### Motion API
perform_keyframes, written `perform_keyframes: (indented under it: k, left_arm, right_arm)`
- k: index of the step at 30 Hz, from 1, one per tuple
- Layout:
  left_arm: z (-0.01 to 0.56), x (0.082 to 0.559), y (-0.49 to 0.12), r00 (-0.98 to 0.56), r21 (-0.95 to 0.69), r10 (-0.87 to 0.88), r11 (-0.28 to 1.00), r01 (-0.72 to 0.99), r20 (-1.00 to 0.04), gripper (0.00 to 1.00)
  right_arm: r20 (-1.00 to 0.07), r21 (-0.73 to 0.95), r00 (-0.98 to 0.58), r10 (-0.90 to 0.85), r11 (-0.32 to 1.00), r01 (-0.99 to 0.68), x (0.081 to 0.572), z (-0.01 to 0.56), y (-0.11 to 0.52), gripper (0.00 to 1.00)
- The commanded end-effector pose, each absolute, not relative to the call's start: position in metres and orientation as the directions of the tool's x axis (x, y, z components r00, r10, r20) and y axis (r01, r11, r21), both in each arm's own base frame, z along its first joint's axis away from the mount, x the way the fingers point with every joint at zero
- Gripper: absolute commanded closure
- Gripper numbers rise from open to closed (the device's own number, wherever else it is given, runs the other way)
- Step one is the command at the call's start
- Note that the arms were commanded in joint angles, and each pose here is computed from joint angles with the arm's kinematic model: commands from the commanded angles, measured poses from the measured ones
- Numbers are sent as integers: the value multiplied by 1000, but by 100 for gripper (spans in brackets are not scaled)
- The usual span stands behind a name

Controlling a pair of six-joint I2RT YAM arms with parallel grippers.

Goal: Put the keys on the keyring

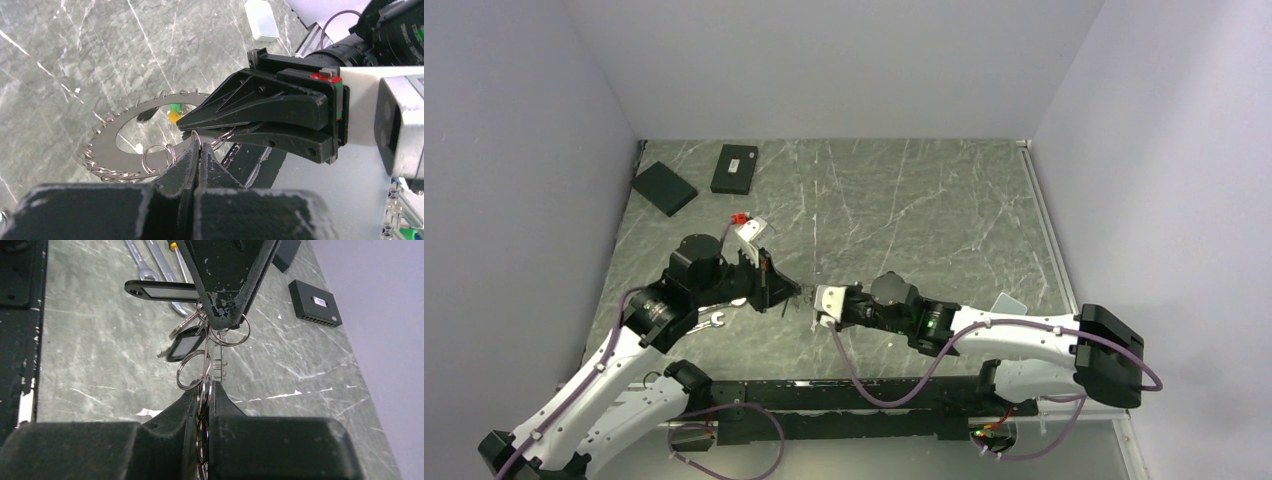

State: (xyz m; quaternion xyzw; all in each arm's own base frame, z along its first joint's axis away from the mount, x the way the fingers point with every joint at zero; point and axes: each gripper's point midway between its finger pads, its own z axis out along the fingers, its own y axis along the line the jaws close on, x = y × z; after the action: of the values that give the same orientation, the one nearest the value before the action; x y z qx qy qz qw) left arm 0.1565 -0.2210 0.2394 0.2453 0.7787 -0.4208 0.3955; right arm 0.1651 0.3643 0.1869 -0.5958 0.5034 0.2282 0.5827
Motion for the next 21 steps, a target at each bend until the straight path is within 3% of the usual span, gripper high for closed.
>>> perform_keyframes:
  k: [1,12,21]
  left_arm:
    - [234,151,-221,-657,-554,-3,541,633,-754,100]
    - [200,141,-221,-802,-648,13,582,491,-597,100]
    - [200,127,-223,-793,-649,86,525,550,-603,100]
  right_arm:
    - [-807,-561,445,-387,269,-783,188,199,363,100]
    - [-738,-640,471,-483,281,-715,203,184,363,100]
    - [-749,-612,432,-503,274,-742,207,169,366,100]
